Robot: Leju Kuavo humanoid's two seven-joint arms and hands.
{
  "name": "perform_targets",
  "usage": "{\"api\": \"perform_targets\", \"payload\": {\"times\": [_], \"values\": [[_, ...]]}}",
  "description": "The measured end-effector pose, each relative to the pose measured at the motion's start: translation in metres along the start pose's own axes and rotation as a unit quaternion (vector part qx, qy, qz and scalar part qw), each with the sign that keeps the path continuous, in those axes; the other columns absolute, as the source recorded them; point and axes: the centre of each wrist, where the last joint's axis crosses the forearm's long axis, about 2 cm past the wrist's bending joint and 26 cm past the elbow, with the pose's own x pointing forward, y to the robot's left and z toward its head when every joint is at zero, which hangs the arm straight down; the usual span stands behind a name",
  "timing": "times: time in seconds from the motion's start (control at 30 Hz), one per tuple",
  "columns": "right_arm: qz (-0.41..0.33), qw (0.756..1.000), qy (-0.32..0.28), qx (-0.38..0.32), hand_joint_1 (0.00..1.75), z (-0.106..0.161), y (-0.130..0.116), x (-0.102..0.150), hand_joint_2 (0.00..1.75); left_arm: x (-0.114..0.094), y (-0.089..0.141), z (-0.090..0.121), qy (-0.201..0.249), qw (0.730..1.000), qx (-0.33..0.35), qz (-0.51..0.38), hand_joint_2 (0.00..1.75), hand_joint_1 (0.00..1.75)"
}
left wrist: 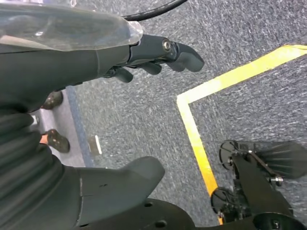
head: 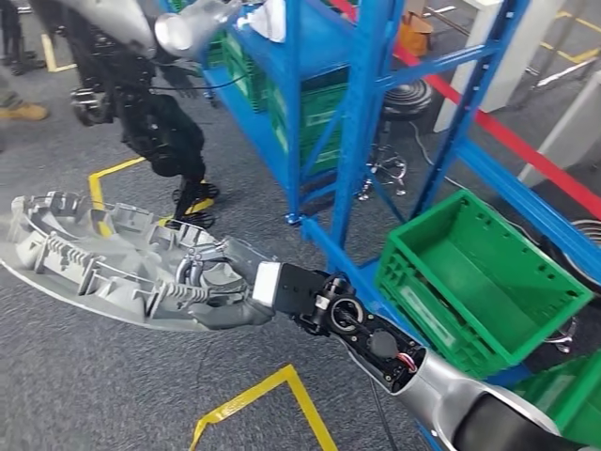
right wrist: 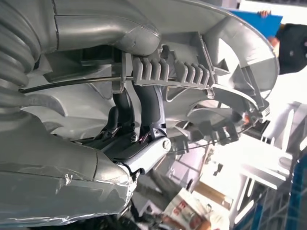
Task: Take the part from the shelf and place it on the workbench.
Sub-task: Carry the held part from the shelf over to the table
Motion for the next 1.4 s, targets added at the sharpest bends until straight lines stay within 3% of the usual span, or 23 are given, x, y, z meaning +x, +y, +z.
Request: {"api": "perform_targets", "payload": {"times": [1.4], "values": [[-0.014, 0.999, -0.004, 0.038, 1.75, -0.0060, 0.0017, -0.0048, 1.75, -0.0003, -0.0047, 0.0004, 0.005, 1.000, 0.002, 0.018, 1.75, 0.00]]}}
